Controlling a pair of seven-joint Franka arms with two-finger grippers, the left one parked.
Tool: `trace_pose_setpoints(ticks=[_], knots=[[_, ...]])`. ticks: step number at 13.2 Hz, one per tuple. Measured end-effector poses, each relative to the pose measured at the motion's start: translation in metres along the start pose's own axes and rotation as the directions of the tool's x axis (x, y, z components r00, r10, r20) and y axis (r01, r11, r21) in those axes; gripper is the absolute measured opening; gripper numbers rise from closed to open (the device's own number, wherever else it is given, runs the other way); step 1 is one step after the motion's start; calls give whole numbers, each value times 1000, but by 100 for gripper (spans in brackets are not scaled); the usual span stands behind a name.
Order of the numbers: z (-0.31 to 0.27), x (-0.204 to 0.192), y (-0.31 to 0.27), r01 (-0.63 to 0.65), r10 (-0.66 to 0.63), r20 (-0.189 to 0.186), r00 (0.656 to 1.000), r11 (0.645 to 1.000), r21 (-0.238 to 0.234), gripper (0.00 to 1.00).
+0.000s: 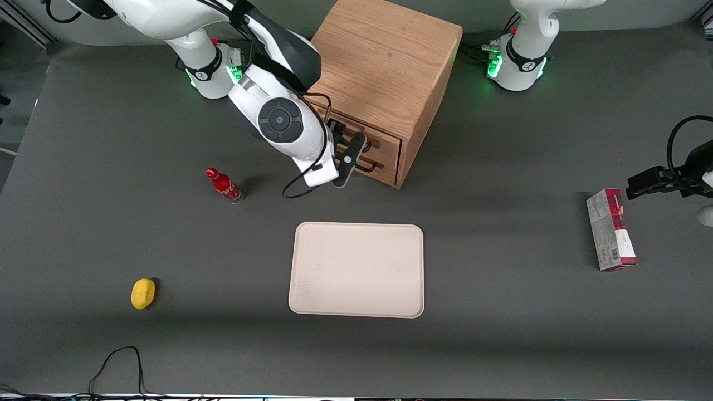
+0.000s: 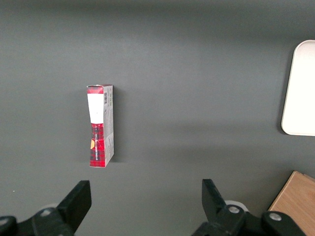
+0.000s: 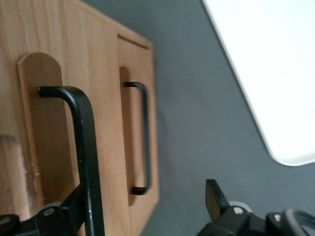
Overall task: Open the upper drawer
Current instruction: 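Pull the handle outward with the right gripper, sliding the drawer open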
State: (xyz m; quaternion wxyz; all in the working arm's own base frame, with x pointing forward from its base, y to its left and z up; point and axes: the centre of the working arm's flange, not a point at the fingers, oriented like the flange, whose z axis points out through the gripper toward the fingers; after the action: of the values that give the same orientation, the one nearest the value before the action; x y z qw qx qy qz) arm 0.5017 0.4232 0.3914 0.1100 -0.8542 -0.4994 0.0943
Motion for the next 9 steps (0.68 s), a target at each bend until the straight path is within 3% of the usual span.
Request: trace_pose_setpoints(ticks=[9], knots=[[-39, -21, 137, -25, 18, -83, 996, 996, -84, 100]])
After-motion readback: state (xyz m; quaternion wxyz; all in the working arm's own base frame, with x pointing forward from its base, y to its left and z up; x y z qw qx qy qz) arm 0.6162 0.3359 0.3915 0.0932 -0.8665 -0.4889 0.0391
